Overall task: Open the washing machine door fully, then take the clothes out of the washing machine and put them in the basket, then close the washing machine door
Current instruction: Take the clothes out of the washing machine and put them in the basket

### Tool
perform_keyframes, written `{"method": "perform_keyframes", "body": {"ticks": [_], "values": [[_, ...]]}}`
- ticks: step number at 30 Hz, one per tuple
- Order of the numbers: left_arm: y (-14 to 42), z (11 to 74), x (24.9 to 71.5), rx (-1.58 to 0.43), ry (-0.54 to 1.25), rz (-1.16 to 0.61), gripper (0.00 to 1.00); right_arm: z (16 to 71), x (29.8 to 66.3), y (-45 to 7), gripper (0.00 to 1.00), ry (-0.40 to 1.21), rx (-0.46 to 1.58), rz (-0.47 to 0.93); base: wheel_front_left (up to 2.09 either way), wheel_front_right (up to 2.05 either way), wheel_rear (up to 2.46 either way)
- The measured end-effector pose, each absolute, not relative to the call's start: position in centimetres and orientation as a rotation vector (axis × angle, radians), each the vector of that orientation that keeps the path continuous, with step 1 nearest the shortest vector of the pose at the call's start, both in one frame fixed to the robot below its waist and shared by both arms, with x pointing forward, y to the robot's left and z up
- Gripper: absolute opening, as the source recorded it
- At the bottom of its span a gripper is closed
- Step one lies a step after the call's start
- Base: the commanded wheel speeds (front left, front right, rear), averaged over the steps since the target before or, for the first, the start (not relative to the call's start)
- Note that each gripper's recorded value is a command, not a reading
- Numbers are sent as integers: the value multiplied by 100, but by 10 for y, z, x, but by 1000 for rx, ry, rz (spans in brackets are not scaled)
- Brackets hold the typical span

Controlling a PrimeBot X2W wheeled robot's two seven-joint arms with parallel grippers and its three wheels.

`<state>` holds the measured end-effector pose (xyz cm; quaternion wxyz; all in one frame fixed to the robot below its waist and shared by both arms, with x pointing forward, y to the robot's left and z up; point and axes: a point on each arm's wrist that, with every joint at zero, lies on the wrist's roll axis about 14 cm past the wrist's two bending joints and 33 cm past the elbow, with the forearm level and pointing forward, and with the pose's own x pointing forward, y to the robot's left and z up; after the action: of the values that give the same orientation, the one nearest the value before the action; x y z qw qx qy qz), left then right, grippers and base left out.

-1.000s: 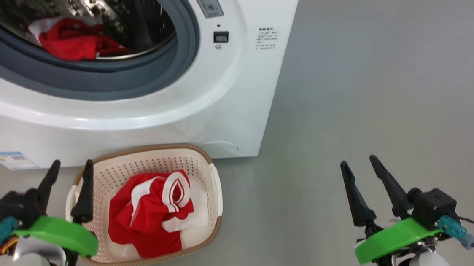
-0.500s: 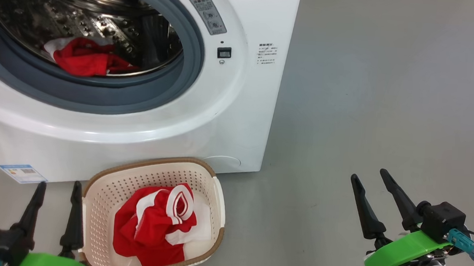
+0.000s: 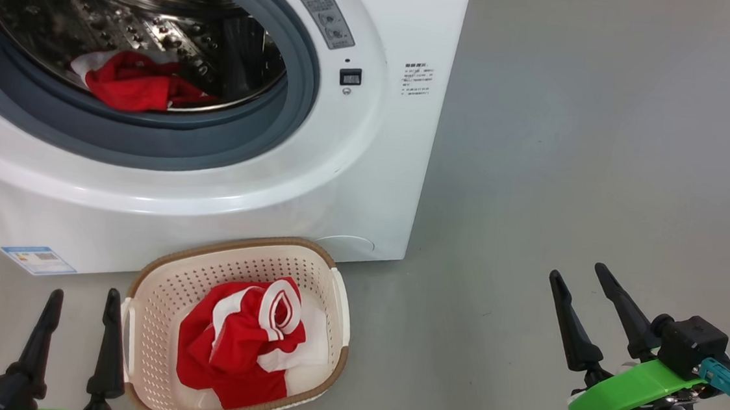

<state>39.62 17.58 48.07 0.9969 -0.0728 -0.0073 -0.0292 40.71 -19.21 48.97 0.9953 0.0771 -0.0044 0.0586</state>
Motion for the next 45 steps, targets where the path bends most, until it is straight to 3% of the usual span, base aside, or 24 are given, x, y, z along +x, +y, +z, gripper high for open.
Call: {"method": "perform_keyframes", "body": {"ticks": [21,35,45], "values": [[161,468,413,-152,19,-96,100,475,414,-186,100,26,171,122,0,0,0],[143,468,514,7,24,-212,100,458,443,-173,100,56,189,144,0,0,0],[130,460,597,232,118,-280,100,443,464,-171,100,72,212,129,0,0,0]]}}
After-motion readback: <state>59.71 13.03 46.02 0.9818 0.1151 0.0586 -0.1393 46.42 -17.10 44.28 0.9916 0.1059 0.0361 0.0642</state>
